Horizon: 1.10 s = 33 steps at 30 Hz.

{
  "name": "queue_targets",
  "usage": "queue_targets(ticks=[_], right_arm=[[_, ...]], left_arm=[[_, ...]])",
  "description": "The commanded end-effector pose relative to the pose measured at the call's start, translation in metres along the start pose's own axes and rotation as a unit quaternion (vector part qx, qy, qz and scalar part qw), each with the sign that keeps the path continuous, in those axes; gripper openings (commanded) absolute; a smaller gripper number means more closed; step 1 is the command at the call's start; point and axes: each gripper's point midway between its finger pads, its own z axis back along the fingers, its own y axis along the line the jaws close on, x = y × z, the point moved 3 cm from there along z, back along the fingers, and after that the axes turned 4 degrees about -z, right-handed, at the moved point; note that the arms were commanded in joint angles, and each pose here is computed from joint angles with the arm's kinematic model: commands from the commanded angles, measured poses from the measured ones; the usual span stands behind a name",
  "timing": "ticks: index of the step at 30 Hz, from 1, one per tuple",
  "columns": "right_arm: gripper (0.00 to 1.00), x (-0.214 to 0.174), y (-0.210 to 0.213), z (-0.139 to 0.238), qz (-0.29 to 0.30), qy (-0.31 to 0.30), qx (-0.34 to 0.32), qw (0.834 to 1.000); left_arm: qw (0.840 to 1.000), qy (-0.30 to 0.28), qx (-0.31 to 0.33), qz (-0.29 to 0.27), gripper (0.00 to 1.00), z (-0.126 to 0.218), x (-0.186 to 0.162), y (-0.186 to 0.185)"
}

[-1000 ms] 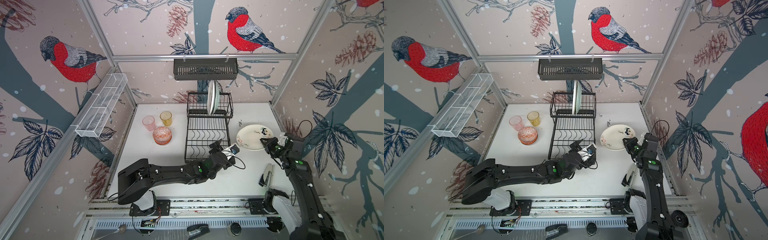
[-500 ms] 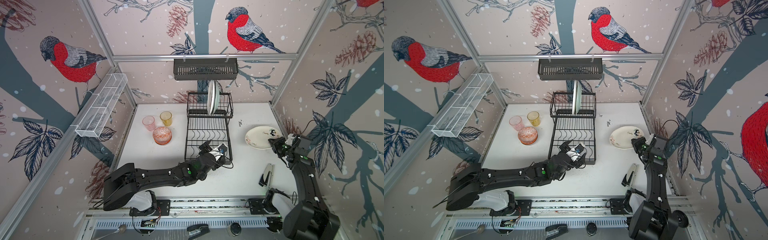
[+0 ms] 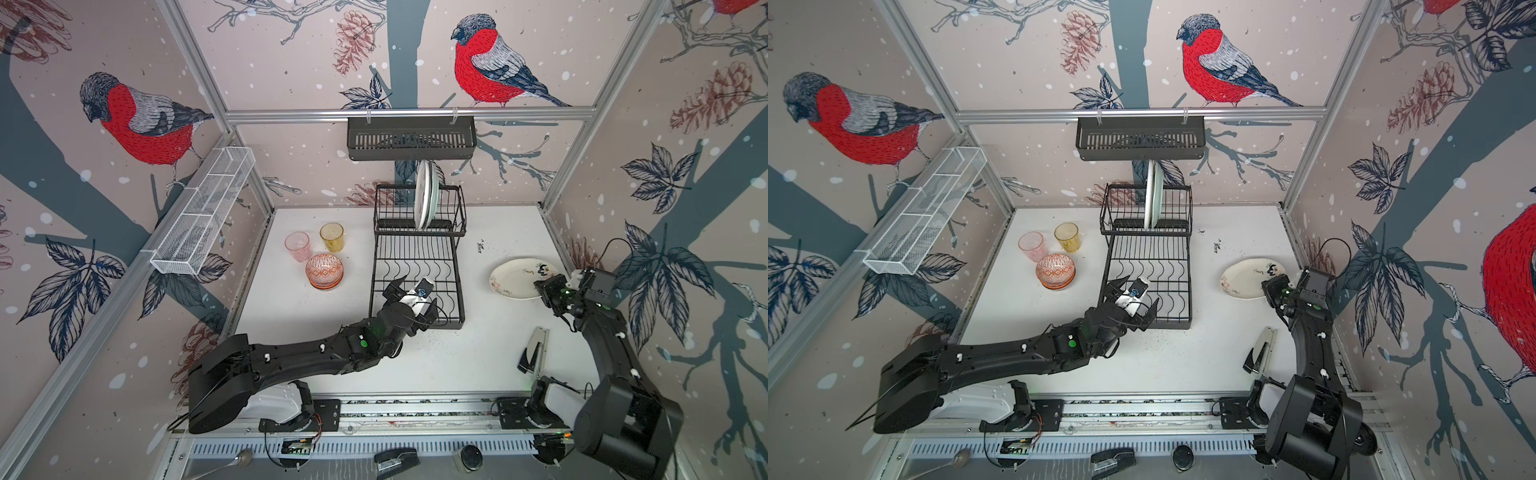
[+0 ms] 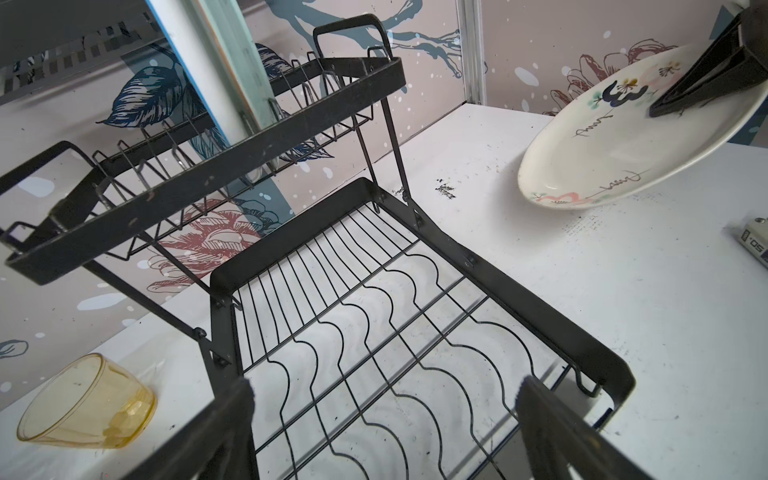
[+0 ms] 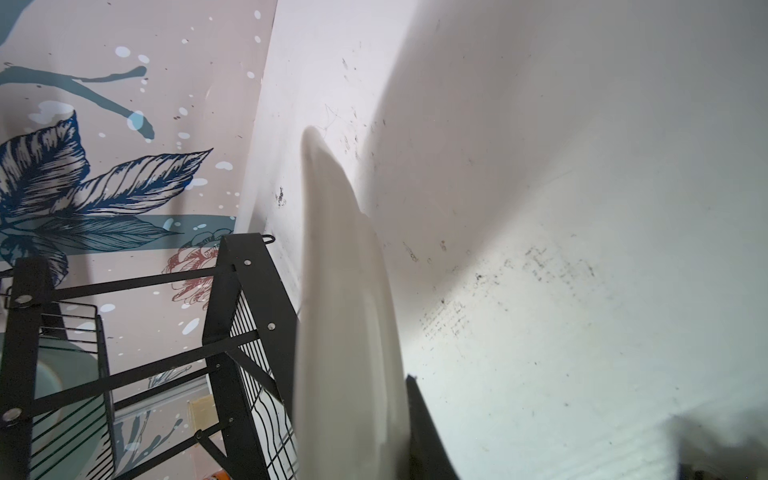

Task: Unload the mixed dishes from the dish rack
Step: 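Lower the plate flat onto the table with the right gripper and release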

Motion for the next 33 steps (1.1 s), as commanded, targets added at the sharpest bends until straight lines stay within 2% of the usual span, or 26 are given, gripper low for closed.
queue_targets(ticks=[1,12,23,27,33], right_arm=[[0.0,0.012,0.021,-0.003,0.04,-0.027,0.031,0.998],[0.0,0.005,0.026,-0.033,0.066,-0.001,0.012,0.998],[0.0,-0.007,0.006,-0.068,0.081,0.032,-0.048,0.995],[0.1,-0.011,0.004,-0.073,0.089,0.039,-0.054,0.994],[0.18,-0.011,-0.002,-0.075,0.095,0.035,-0.076,0.992]], left_arm=[[0.999,-0.027,0.018,0.031,0.98,0.004,0.011,0.011],[0.996,-0.043,0.043,0.059,0.98,0.013,0.011,0.028],[0.994,-0.049,0.056,0.075,0.98,0.016,0.009,0.038],[0.993,-0.054,0.069,0.082,0.98,0.019,0.009,0.043],[0.991,-0.063,0.077,0.09,0.98,0.024,0.009,0.048]])
